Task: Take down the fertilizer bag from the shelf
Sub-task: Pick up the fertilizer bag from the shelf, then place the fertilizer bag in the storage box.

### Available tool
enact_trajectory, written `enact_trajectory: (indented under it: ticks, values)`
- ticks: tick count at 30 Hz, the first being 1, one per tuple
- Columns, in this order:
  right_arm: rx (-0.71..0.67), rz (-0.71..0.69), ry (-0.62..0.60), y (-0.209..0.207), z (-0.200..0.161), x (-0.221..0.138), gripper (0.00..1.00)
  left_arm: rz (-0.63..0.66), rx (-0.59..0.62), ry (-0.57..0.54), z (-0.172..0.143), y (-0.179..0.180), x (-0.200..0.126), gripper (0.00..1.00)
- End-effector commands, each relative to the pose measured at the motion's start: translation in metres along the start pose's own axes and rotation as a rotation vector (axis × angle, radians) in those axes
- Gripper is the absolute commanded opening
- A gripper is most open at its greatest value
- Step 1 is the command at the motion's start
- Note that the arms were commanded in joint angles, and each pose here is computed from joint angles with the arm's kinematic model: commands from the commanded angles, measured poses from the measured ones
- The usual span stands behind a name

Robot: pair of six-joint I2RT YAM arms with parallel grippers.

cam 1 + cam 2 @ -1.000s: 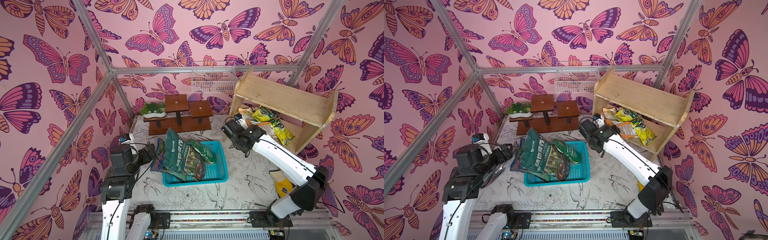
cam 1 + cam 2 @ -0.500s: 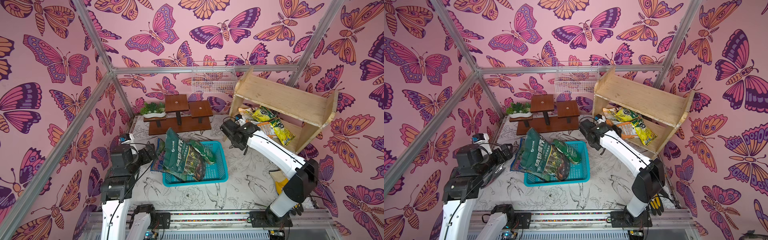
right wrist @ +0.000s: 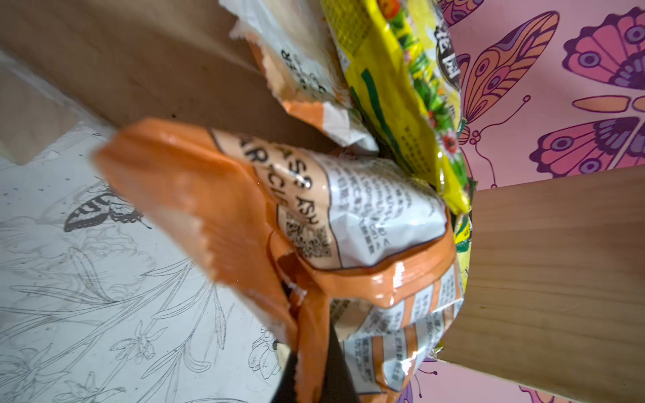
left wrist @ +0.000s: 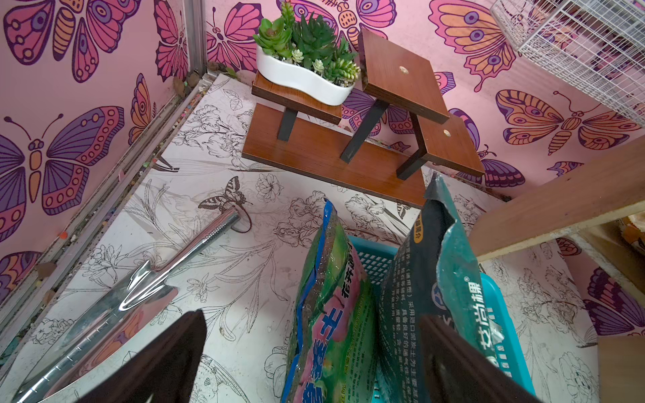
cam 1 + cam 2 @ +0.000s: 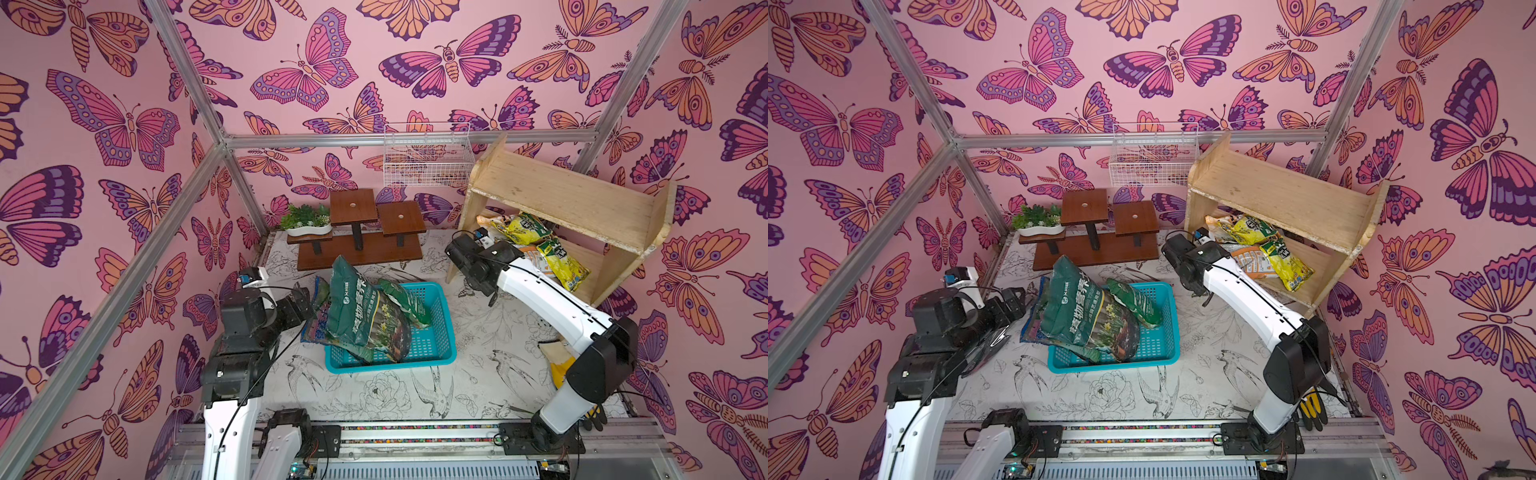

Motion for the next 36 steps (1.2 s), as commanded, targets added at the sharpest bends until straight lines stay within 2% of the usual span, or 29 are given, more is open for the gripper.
enact_trajectory:
  ticks: [1,8,11,22,36]
  values:
    - [0.112,0.148,-0.116,-0.02,-0.007,-0.022,0.0,-0.002,0.009,-0.01,-0.001,0.001,0.001,1.0]
    - [0.305,0.262,-0.318,-0.057,-0.039,-0.055,0.0,-0.001,0.01,-0.013,-0.001,0.001,0.0,1.0]
    - [0.342,0.312,-0.353,-0.065,-0.046,-0.064,0.0,-0.002,0.01,-0.014,-0.001,0.001,-0.001,1.0]
    - [0.386,0.499,-0.425,-0.073,-0.052,-0.085,0.0,-0.003,0.011,-0.019,-0.001,0.001,-0.001,1.0]
    - [0.362,0.706,-0.575,-0.059,-0.048,-0.146,0.0,-0.001,0.01,-0.016,-0.001,0.001,-0.001,1.0]
Point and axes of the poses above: each gripper's point midway between its finger pads, its own x axis out along the fingers, its own y axis along the line the jaws close on, z = x × y, the point moved 10 cm from there along -x, back along the fingers, and after that the axes turned 14 degrees about -x, right-handed, at the moved point
